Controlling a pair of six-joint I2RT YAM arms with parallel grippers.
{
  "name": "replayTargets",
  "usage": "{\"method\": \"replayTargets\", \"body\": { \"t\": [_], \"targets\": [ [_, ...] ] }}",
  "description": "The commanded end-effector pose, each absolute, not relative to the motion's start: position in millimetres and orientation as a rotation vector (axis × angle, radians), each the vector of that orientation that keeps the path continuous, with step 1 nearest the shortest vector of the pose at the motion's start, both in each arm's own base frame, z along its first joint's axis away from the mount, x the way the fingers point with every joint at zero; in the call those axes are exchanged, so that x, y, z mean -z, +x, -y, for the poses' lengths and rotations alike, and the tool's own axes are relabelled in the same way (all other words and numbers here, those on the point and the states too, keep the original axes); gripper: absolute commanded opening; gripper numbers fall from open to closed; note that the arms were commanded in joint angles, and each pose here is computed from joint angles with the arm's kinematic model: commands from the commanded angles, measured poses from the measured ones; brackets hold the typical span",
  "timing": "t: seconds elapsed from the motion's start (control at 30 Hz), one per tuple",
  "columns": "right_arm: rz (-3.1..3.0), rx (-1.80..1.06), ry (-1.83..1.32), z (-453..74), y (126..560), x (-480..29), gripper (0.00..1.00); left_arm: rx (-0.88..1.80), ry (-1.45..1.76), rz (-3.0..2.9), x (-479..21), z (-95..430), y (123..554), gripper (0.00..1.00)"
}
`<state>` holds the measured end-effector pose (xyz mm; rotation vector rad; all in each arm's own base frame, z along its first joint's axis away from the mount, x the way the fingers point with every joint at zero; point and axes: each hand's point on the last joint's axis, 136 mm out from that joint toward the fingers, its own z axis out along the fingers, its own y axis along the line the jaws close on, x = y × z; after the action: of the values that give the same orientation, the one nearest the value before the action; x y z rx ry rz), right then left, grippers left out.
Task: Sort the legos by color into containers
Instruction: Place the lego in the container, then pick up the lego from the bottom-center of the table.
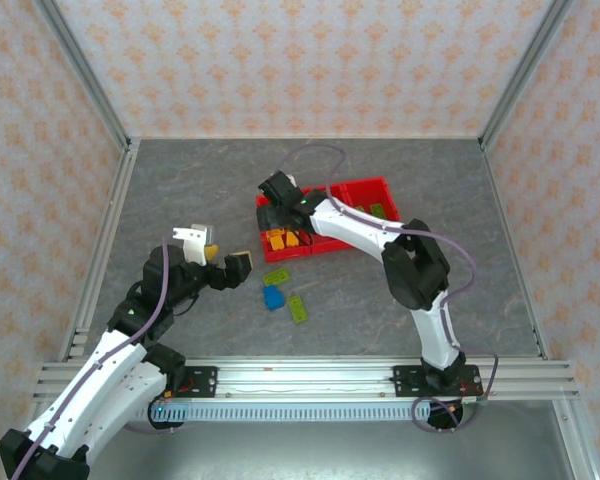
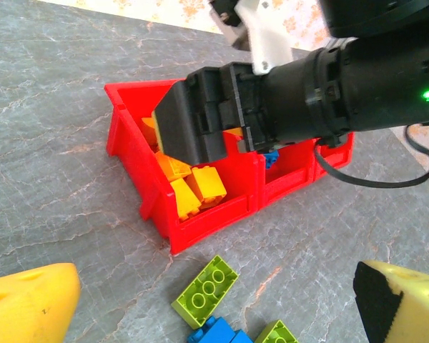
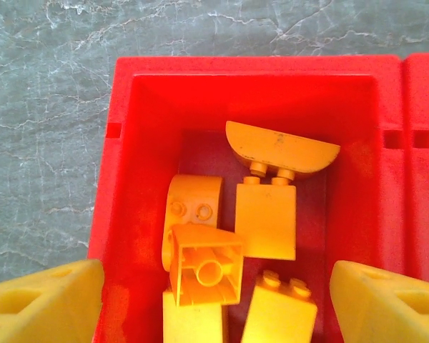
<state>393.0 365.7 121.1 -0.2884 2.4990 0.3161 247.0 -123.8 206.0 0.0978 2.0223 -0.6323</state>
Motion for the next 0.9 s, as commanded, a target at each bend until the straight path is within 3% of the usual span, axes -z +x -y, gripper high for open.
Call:
{"method": "replayTargets", "body": {
  "t": [0.0,0.3,0.63,0.87],
  "targets": [
    [-2.433,-0.367,-0.238,-357.8,379.8,-165.5,0.82,0.640,0.133,-2.006,-209.4,127.6,244.6,0.99],
    [-2.453,-0.412,-0.215,-338.2,310.6,-177.6,0.83,0.640,0.133,-2.006,-209.7,127.7,244.4,0.99],
    [-2.588,-0.380,-0.293,-327.4,205.0,-135.4,0.83,0.641,0.132,-2.004,-210.1,127.6,244.3,0.99],
    [-2.670,-0.295,-0.354,-325.3,165.4,-100.5,0.83,0.641,0.133,-2.006,-209.8,127.8,244.0,0.99]
  ]
}}
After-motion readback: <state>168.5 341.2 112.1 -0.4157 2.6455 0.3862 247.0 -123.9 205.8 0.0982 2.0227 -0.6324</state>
